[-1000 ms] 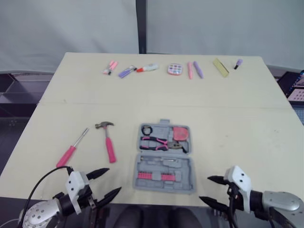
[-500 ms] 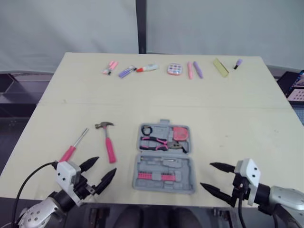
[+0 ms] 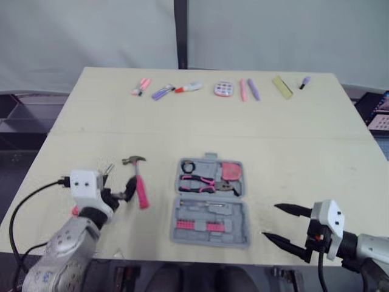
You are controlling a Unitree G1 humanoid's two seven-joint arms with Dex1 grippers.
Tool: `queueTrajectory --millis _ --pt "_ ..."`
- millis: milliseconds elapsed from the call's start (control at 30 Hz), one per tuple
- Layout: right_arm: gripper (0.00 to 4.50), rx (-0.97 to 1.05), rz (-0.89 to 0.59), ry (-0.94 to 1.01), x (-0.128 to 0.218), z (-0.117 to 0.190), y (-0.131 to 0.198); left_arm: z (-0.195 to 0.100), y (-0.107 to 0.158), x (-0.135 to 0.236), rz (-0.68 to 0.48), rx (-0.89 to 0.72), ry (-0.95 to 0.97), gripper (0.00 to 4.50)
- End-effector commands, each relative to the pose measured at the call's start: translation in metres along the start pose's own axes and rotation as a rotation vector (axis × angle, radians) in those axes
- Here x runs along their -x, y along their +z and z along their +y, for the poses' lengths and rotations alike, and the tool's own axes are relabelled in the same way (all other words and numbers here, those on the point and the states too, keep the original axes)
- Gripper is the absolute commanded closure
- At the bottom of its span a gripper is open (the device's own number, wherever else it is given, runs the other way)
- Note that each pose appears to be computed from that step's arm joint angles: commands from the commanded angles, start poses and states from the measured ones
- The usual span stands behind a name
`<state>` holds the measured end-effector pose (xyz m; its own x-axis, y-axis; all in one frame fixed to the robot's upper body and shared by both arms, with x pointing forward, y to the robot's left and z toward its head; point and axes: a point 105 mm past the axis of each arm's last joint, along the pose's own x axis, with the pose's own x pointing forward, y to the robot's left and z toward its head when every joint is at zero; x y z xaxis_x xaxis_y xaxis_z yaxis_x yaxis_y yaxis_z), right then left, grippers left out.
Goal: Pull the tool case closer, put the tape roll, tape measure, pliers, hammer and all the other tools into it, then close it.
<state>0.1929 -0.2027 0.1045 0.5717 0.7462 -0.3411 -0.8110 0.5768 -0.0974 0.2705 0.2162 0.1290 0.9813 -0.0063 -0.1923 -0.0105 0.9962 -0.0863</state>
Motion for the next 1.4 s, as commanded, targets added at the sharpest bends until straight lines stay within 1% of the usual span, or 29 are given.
queueTrajectory --millis 33,200,367,567,833,933,1233,1400 --pt "0.06 0.031 -0.015 -0.003 0.003 -0.001 0.008 0.004 0.001 -0.012 0.06 -0.022 0.076 0.0" --pt "0.06 0.03 -0.015 -0.02 0.003 -0.001 0.008 -0.004 0.001 -0.028 0.114 -0.027 0.102 0.0" --pt "0.06 0.031 -0.021 -0.038 0.0 0.0 0.009 -0.007 -0.01 -0.049 0.177 -0.032 0.14 0.0" --pt "0.06 0.033 -0.025 -0.047 -0.001 0.0 0.011 -0.014 -0.019 -0.069 0.213 -0.039 0.142 0.0" --pt "0.06 0.034 -0.018 -0.063 0.001 -0.001 0.01 -0.014 -0.033 -0.085 0.25 -0.026 0.158 0.0" --pt "0.06 0.035 -0.015 -0.067 0.002 0.0 0.01 -0.012 -0.037 -0.09 0.254 -0.024 0.166 0.0" --pt "0.06 0.043 -0.006 -0.08 0.004 -0.002 0.011 -0.015 -0.032 -0.103 0.232 -0.024 0.149 0.0" --pt "0.06 0.041 -0.004 -0.084 0.004 -0.001 0.01 -0.015 -0.036 -0.106 0.24 -0.026 0.145 0.0"
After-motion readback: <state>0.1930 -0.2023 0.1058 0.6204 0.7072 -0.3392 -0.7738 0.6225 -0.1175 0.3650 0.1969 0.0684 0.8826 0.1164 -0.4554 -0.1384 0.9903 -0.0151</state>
